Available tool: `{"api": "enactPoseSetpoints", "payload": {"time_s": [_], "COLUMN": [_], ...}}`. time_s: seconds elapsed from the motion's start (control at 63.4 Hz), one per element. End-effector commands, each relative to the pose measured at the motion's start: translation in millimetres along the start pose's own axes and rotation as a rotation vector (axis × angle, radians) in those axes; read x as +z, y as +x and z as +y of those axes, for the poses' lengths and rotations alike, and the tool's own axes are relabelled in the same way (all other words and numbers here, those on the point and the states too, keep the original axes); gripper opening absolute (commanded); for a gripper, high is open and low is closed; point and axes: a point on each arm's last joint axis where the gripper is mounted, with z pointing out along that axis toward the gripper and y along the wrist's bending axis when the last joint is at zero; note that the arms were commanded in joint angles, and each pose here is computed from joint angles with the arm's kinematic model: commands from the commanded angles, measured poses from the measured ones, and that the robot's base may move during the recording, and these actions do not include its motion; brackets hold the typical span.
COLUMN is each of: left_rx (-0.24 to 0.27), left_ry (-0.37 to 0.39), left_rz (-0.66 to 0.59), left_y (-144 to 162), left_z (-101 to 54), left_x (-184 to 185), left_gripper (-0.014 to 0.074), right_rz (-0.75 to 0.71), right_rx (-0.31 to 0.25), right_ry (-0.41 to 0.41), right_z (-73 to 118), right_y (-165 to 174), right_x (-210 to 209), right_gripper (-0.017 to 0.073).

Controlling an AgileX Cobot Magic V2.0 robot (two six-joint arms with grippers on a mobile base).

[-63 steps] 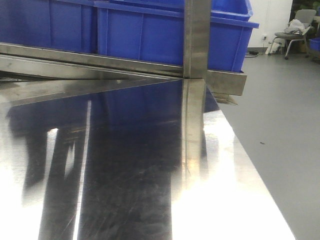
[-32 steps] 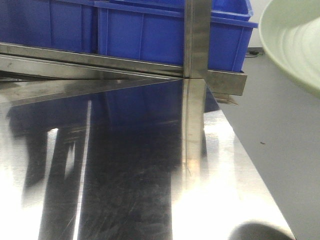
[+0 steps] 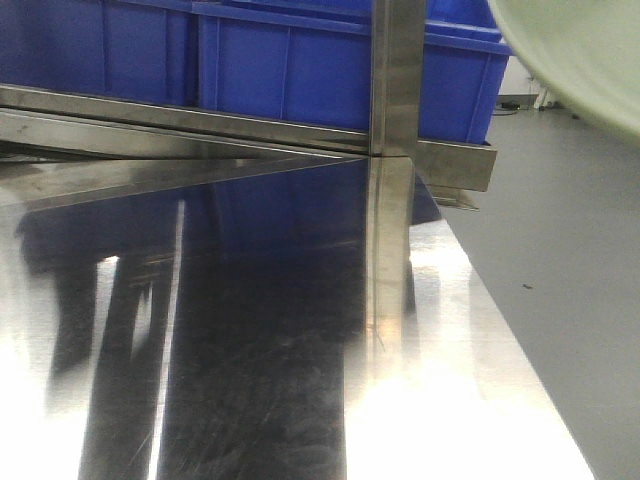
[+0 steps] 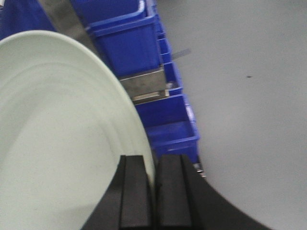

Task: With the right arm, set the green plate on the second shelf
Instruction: 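Swing the held plate outward beside the robot with the right arm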

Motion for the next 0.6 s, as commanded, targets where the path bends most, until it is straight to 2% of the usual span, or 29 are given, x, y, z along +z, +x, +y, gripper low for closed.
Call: {"api": "enactPoseSetpoints", "payload": {"time_s": [0.0, 0.079, 0.584], "left_rx": [-0.012, -0.012, -0.012], "left_ry": [0.012, 0.012, 0.012], "left_rz": [-0.062, -0.062, -0.062], "left_y": [5.0, 5.0, 5.0], "left_z": [0.6, 0.6, 0.6], "left_x": [-0.3, -0.3, -0.3], "left_gripper": [0.013, 0.013, 0.013], "right_rz": [-0.097, -0.111, -0.111], "right_rx": [-0.062, -0.082, -0.082], "right_ry": [-0.018, -0.015, -0.015], "right_z": [4.4, 4.3, 4.3], "right_y": [-15.6, -16.8, -16.8], "right_x": [-3.6, -3.7, -3.7], "right_gripper": [0.005, 0.005, 0.005]}}
